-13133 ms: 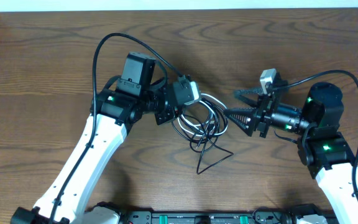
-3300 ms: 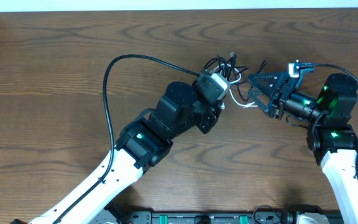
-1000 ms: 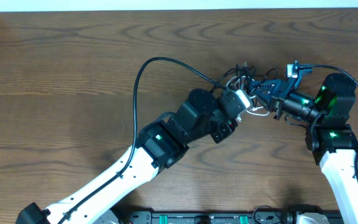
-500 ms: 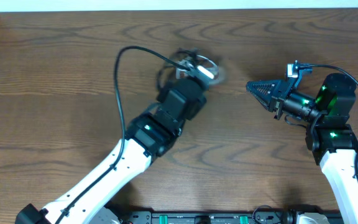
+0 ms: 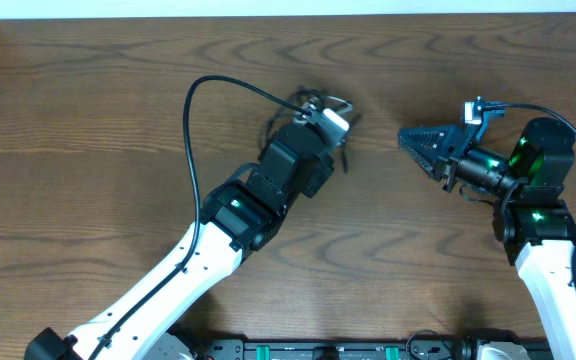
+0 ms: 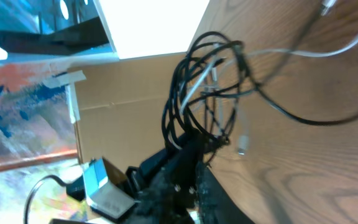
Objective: Untangle cables
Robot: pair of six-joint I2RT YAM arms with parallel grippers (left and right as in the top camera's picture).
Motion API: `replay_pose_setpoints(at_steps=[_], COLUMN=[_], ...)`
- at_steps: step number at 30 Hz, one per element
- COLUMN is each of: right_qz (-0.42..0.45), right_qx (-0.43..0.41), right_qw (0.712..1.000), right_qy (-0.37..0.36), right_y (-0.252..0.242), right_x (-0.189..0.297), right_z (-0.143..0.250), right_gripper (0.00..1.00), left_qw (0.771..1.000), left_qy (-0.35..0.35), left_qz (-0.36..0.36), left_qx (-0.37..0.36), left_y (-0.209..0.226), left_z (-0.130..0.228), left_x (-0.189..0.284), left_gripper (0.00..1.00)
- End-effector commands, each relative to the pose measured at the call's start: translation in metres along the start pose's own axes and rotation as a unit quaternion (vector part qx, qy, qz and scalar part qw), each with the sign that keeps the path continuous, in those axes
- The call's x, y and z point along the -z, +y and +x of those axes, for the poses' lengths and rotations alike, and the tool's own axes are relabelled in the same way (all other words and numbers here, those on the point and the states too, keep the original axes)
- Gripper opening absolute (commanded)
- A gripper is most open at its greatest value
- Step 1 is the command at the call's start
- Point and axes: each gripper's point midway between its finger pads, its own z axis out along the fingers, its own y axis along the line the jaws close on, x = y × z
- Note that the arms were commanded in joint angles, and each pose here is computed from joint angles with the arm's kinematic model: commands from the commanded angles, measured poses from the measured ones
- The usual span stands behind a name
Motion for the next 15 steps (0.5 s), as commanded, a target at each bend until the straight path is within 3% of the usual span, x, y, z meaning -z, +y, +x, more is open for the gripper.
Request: replay_pose_setpoints(at_steps=[1, 6, 15], right_qz=[-0.003, -0.003, -0.002], right_qx=[0.015, 0.017, 0.022], right_qw=[1.0, 1.0, 1.0], right_qy=[-0.001, -0.001, -0.003], right_y=[0.004, 0.004, 0.004], right_x=[0.001, 0.001, 0.001], right_z=[-0.001, -0.001, -0.002], right_gripper=[0.2, 0.22, 0.19], left_qw=[0.992, 0.978, 0.974], left_qy=[-0.036, -0.077, -0.099], left_qz=[0.125, 0.193, 0.204], left_qx=[0.003, 0.002, 0.029], left_y=[-0.042, -0.064, -0.065], left_z=[-0.015, -0.033, -0.046], left_x=[0.005, 0.014, 0.017], left_gripper=[0.08, 0.08, 0.08])
